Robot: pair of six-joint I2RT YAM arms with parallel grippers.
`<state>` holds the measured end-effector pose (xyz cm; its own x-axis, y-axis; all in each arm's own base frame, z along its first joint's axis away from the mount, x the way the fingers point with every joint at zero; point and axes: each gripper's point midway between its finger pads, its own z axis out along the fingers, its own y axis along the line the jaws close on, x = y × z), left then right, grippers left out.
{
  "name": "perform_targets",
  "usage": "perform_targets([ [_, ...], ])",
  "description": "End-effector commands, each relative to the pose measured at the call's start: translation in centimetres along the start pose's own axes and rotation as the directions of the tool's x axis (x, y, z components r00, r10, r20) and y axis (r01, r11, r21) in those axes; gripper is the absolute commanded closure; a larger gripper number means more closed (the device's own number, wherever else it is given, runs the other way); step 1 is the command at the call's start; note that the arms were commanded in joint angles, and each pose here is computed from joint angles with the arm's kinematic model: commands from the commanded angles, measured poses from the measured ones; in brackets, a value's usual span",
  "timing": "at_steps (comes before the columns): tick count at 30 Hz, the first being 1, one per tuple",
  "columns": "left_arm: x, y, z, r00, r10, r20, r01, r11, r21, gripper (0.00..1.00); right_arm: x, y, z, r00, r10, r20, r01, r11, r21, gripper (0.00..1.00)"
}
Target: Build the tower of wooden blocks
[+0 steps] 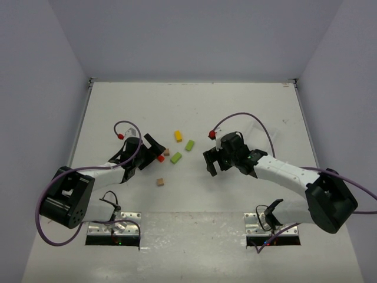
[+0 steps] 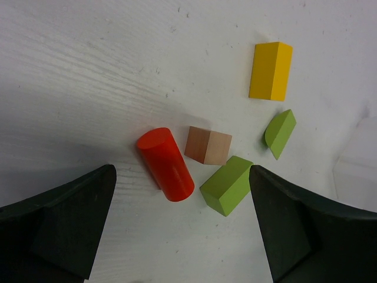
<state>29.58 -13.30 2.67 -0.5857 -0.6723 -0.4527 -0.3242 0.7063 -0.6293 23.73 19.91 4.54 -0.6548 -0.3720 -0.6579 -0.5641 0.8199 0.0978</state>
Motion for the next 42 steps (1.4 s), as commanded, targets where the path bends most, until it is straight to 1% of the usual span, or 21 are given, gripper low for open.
perform_targets([
  [1, 1.0, 0.7, 0.0, 1.0, 0.002, -0.027, -0.003, 1.0, -0.025, 0.05, -2.5, 2.3, 0.7, 0.991, -0.11, 0.073, 0.115, 0.99, -0.078, 0.01],
  [4, 1.1, 0.7, -0.1, 1.0, 0.002, -0.029, -0.003, 1.0, -0.024, 0.05, -3.0, 4.4, 1.4, 0.977, -0.196, 0.083, 0.206, 0.97, -0.127, 0.01],
  [8, 0.8, 0.2, -0.2, 1.0, 0.01, -0.028, -0.011, 1.0, -0.012, 0.04, -4.6, 6.3, 3.3, 0.963, -0.251, 0.101, 0.264, 0.955, -0.139, 0.01],
  [10, 0.3, -0.5, -0.4, 1.0, 0.021, -0.019, -0.021, 1.0, 0.0, 0.03, -5.7, 7.5, 4.2, 0.952, -0.276, 0.131, 0.295, 0.942, -0.161, 0.01],
  [13, -1.5, -2.0, -1.1, 0.999, 0.046, 0.025, -0.047, 0.999, 0.007, 0.0, -6.8, 9.1, 5.5, 0.953, -0.271, 0.135, 0.294, 0.936, -0.194, 0.01],
  [15, -2.4, -2.2, -2.0, 0.996, 0.073, 0.046, -0.072, 0.997, -0.019, 0.0, -7.9, 10.3, 6.5, 0.95, -0.273, 0.152, 0.301, 0.928, -0.218, 0.01],
  [17, -3.8, -2.8, -3.1, 0.993, 0.076, 0.095, -0.074, 0.997, -0.023, 0.0, -7.5, 11.0, 7.6, 0.942, -0.303, 0.142, 0.329, 0.916, -0.23, 0.01],
  [20, -4.8, -2.7, -4.6, 0.987, 0.077, 0.139, -0.072, 0.997, -0.042, 0.0, -7.2, 11.8, 8.9, 0.936, -0.328, 0.126, 0.35, 0.905, -0.242, 0.01],
  [21, -5.4, -2.6, -5.3, 0.983, 0.075, 0.169, -0.068, 0.997, -0.047, 0.0, -7.1, 12.0, 9.7, 0.937, -0.33, 0.111, 0.348, 0.906, -0.243, 0.01],
  [23, -5.3, -1.6, -5.8, 0.98, 0.074, 0.187, -0.062, 0.996, -0.068, 0.0, -7.0, 12.2, 10.7, 0.938, -0.337, 0.086, 0.348, 0.909, -0.23, 0.01],
  [27, -4.5, -0.4, -5.8, 0.982, 0.079, 0.17, -0.063, 0.994, -0.093, 0.0, -7.6, 12.6, 12.0, 0.938, -0.337, 0.078, 0.346, 0.914, -0.213, 0.03],
  [31, -3.8, 0.6, -5.4, 0.985, 0.087, 0.149, -0.07, 0.991, -0.118, 0.0, -7.8, 13.0, 12.5, 0.94, -0.331, 0.087, 0.342, 0.912, -0.226, 0.05],
  [35, -3.6, 1.0, -5.3, 0.986, 0.093, 0.14, -0.074, 0.989, -0.13, 0.0, -7.9, 13.1, 13.2, 0.943, -0.322, 0.084, 0.333, 0.917, -0.221, 0.06],
  [37, -3.4, 1.3, -5.3, 0.986, 0.093, 0.137, -0.075, 0.988, -0.133, 0.0, -8.1, 12.7, 13.7, 0.948, -0.308, 0.08, 0.318, 0.929, -0.19, 0.07],
  [42, -3.3, 1.2, -5.4, 0.986, 0.097, 0.134, -0.08, 0.989, -0.126, 0.0, -8.4, 11.7, 14.4, 0.943, -0.325, 0.066, 0.331, 0.934, -0.132, 0.07],
])
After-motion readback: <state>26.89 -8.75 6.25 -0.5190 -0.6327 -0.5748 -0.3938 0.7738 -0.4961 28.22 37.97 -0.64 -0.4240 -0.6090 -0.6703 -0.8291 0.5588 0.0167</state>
